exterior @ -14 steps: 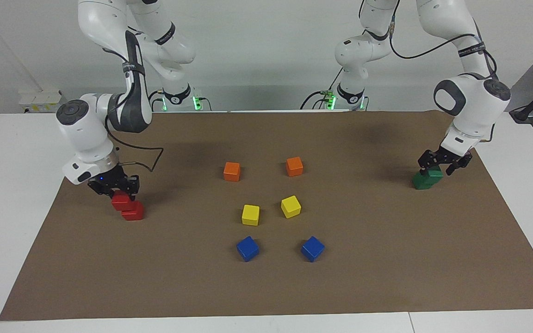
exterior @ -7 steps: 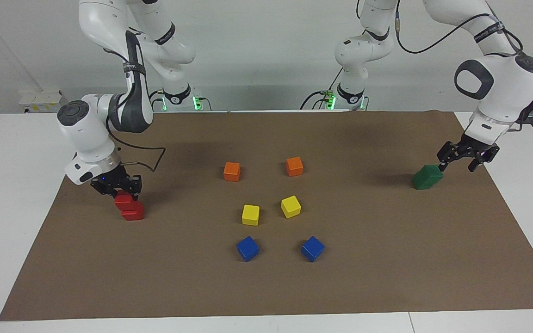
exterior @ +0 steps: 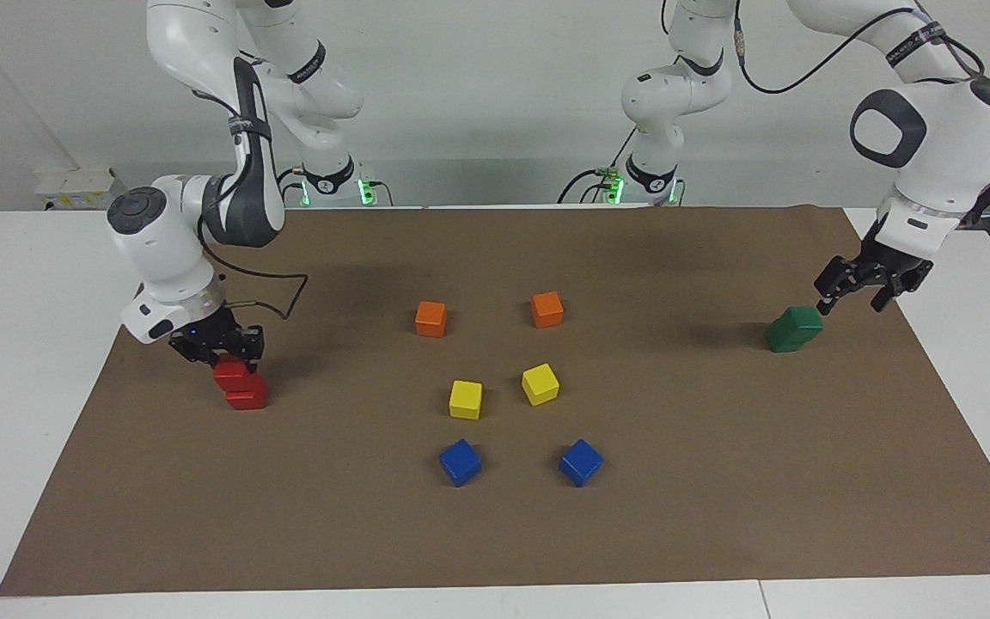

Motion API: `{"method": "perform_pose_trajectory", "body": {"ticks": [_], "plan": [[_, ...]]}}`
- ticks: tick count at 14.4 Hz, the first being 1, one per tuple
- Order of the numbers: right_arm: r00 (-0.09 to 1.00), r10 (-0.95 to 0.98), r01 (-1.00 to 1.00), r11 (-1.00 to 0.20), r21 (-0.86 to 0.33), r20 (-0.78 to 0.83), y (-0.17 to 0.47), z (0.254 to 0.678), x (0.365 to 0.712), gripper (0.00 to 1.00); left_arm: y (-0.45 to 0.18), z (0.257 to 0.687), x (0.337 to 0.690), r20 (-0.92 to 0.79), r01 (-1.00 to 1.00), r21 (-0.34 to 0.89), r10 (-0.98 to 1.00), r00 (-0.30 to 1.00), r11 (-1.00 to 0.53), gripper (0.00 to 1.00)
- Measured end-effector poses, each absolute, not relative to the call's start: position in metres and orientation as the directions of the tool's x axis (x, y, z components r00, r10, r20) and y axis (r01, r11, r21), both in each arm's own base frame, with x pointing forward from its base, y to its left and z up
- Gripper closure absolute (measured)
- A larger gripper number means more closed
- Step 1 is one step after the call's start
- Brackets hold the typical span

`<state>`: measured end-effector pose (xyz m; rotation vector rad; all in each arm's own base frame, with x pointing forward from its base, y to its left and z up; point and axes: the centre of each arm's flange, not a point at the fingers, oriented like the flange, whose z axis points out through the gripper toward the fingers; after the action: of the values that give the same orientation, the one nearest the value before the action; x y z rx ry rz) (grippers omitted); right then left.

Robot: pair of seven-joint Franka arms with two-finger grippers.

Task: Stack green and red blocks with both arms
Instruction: 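Open the left gripper and withdraw it from the green cubes, then open the right gripper and withdraw it from the red cubes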

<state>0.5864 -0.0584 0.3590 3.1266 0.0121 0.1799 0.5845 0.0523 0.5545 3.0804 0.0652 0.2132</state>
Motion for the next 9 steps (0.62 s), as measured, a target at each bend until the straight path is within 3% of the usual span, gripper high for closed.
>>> {"method": "perform_pose_trajectory", "body": {"ticks": [9], "plan": [[0.992, 0.008, 0.007, -1.000, 0.010, 0.124, -0.058, 0.355, 0.587, 0.45, 0.046, 0.615, 0.554, 0.016, 0.051, 0.062, 0.052, 0.998, -0.997, 0.00]]}}
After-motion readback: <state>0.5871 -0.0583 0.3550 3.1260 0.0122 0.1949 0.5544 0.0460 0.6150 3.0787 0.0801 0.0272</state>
